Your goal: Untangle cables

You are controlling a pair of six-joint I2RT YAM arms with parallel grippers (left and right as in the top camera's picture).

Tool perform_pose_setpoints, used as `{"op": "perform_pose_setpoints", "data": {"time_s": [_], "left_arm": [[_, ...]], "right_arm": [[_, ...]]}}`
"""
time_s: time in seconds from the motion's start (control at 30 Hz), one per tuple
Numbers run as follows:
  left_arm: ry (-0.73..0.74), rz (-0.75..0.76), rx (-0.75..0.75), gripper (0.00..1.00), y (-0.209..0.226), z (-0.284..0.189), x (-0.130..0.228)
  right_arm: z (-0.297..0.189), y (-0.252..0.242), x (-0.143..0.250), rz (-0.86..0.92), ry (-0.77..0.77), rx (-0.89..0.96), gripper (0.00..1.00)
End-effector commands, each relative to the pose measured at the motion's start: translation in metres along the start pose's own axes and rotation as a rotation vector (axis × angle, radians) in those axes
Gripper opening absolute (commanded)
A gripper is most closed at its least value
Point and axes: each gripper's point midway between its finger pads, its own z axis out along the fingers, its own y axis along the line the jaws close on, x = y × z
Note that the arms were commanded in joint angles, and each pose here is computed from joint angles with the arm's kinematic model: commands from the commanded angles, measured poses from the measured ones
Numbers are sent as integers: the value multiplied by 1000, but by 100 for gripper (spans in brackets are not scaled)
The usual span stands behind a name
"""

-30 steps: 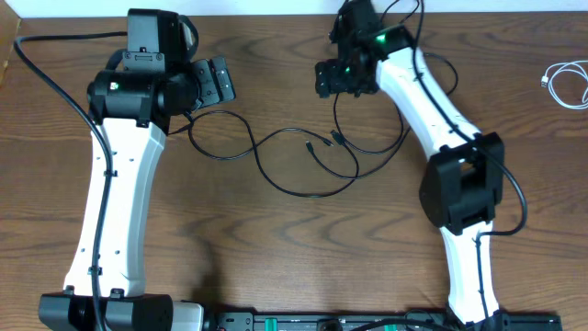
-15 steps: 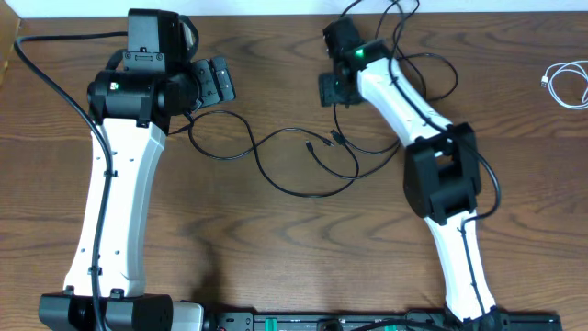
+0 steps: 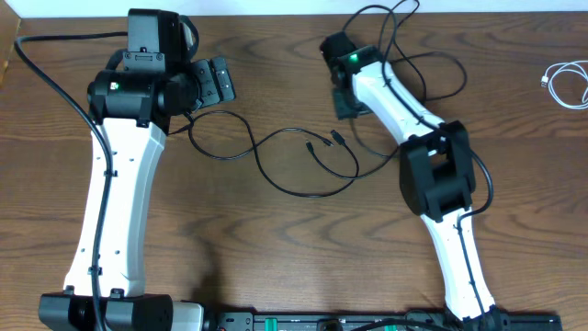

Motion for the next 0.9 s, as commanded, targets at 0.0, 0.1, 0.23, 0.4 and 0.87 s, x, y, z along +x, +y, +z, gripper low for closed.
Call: {"op": "perform_pose_setpoints", "data": {"time_s": [0.0, 0.1, 0.23, 0.4, 0.87], "left_arm": [[8, -6, -16, 95, 4, 3, 0], [8, -6, -16, 95, 4, 3, 0], [8, -6, -16, 95, 4, 3, 0], [8, -6, -16, 95, 4, 3, 0], [9, -6, -16, 95, 4, 3, 0]], "right_arm": [[22, -64, 11, 44, 75, 166, 62], [31, -105, 23, 125, 153, 188, 64], [44, -156, 37, 239, 241, 157, 67], [59, -219, 57, 384, 316, 112, 69], [97, -436, 141, 848, 295, 148, 71]]}}
